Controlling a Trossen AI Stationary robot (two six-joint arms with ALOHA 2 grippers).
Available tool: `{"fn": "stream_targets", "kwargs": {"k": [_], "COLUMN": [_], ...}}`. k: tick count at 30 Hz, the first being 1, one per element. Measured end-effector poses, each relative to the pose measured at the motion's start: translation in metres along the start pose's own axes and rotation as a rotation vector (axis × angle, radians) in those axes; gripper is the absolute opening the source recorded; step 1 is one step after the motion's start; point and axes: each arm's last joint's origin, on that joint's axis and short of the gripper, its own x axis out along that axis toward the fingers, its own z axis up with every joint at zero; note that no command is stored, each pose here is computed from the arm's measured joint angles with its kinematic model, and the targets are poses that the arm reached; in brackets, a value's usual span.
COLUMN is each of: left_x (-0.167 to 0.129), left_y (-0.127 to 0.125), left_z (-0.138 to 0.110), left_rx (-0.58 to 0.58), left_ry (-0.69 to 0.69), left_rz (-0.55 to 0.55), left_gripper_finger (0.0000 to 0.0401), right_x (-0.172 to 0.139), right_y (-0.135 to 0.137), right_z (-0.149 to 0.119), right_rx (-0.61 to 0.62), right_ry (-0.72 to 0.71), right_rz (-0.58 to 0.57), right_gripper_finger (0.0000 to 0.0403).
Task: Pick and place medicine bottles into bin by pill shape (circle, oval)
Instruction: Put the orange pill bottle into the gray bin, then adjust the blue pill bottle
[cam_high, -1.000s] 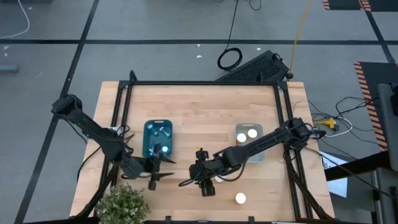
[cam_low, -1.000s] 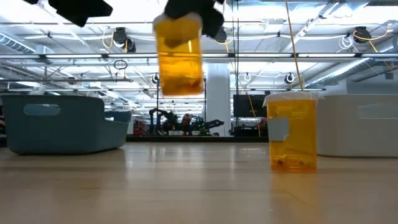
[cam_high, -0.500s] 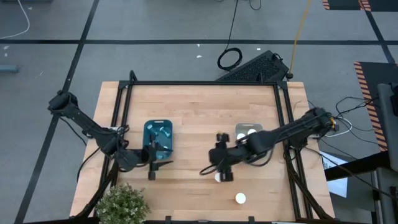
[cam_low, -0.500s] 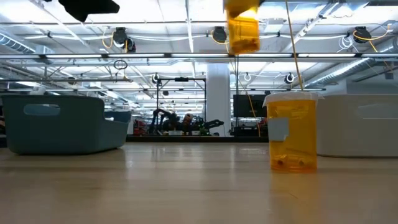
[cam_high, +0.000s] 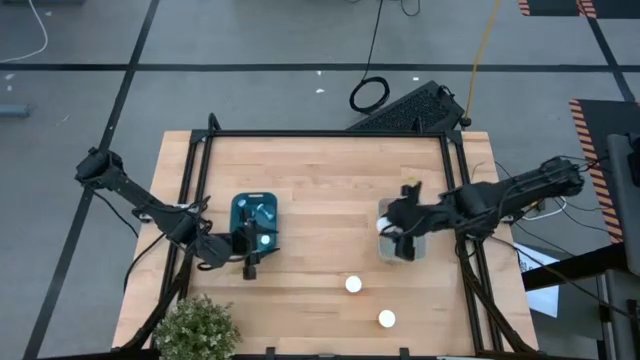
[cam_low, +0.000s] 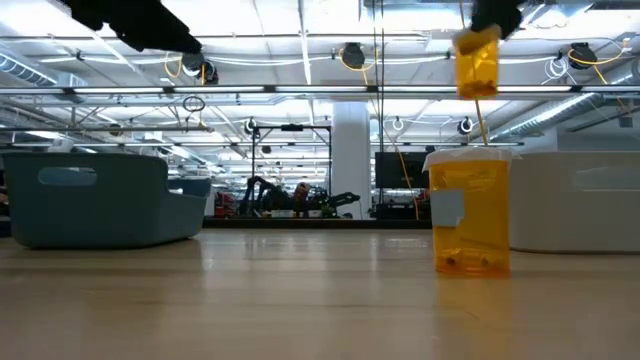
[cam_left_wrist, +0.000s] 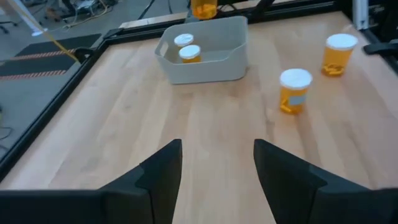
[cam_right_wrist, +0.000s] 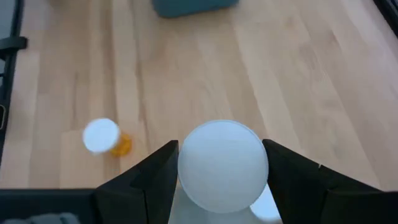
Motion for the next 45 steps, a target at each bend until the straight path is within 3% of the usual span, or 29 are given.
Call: {"fn": "stream_targets", "kwargs": {"k": [10, 21, 32, 45], "left_x": [0.012, 0.022, 0.026, 0.026], "left_y": [0.017, 0.035, 0.043, 0.045], "left_z": [0.001, 0.002, 0.002, -0.003], "left_rx": [-0.030, -0.072, -0.098, -0.138], "left_ry": [0.031, 0.056, 0.063, 0.110], "left_rz": [0.012, 0.027, 0.046, 0.064], "left_gripper_finger": [0.0202, 0.0202, 0.0202, 0.0202], "right_x": [-0.003, 0.032, 0.058, 0.057], "right_y": [-0.031, -0.039, -0.042, -0.043], "right_z": [-0.058, -0.104, -0.130, -0.130], "right_rx": [0.149, 0.179, 0.198, 0.193], "right_ry": [0.036, 0.112, 0.100, 0.085], "right_rz": [0.032, 0.038, 0.042, 0.020], "right_gripper_finger": [0.0212, 0.0212, 0.0213, 0.0253]}}
